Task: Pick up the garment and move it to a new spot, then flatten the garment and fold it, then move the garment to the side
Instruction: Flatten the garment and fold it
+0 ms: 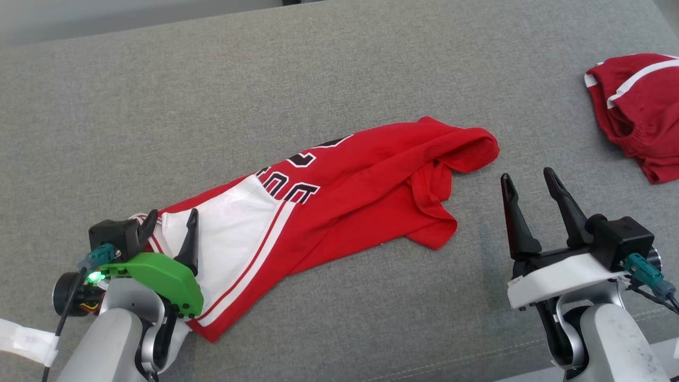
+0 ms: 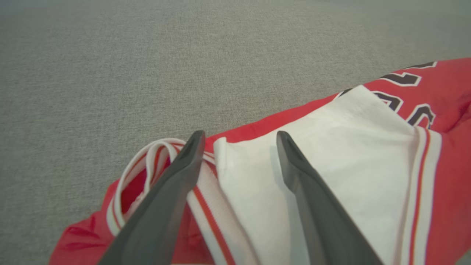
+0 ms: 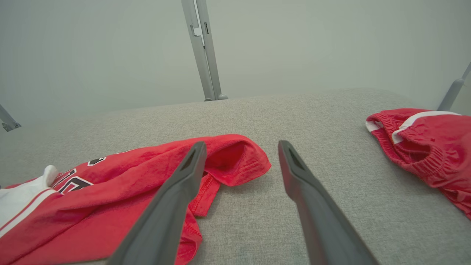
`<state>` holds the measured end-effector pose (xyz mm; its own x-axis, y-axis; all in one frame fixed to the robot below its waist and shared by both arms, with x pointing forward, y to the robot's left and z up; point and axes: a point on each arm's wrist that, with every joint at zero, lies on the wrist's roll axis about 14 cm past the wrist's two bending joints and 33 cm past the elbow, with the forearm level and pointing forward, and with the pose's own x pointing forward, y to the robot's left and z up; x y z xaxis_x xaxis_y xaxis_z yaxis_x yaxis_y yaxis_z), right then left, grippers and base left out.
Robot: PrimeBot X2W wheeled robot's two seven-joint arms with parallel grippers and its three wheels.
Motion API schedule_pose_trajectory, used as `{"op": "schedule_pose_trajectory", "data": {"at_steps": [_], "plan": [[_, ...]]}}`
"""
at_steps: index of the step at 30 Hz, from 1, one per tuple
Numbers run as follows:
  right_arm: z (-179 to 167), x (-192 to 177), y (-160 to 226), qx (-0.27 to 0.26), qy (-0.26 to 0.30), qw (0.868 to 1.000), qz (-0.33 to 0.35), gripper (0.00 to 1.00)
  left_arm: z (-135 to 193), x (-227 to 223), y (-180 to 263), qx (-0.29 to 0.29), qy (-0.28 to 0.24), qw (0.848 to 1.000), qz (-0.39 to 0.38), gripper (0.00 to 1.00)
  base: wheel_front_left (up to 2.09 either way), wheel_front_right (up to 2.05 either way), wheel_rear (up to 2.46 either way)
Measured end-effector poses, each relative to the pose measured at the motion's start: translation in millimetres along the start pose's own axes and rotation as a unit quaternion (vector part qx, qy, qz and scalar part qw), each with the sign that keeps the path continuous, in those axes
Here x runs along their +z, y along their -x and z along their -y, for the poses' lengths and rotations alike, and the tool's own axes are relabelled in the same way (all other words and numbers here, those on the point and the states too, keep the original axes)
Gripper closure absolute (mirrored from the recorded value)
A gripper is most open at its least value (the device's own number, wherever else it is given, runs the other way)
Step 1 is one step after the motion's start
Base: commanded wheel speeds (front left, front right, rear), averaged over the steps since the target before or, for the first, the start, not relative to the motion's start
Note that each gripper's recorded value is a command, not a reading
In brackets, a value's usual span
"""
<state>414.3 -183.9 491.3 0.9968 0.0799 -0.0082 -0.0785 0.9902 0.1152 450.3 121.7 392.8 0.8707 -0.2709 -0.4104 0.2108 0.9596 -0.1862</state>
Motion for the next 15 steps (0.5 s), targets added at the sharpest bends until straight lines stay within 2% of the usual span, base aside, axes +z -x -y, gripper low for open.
{"op": "schedule_pose_trajectory", "data": {"at_steps": [3,4,5,6,7,15], "plan": [[0.0,0.4,-1.2,0.000,-0.001,1.000,0.002,0.00,-1.0,0.9,-0.1,0.001,0.002,1.000,0.003,0.00,0.00,0.00,0.00],[-0.2,0.6,-1.6,0.000,-0.001,1.000,0.002,0.00,-0.8,0.6,0.0,0.001,0.004,1.000,0.003,0.11,0.00,0.00,0.00],[-0.5,0.6,-2.0,0.000,-0.001,1.000,0.003,0.00,-0.5,0.1,0.2,0.000,0.005,1.000,0.001,0.54,0.00,0.00,0.00],[-0.8,0.4,-2.2,0.000,-0.002,1.000,0.003,0.00,0.5,-1.3,0.4,-0.002,0.008,1.000,-0.003,0.85,0.00,0.00,0.00],[-1.0,0.3,-2.3,0.001,-0.002,1.000,0.003,0.00,1.2,-3.2,0.7,-0.004,0.010,1.000,-0.008,1.00,0.00,0.00,0.00],[-0.1,0.6,-4.2,-0.001,-0.004,1.000,0.005,0.00,2.3,-2.5,2.8,-0.007,0.014,1.000,-0.009,1.00,0.00,0.00,0.00]]}}
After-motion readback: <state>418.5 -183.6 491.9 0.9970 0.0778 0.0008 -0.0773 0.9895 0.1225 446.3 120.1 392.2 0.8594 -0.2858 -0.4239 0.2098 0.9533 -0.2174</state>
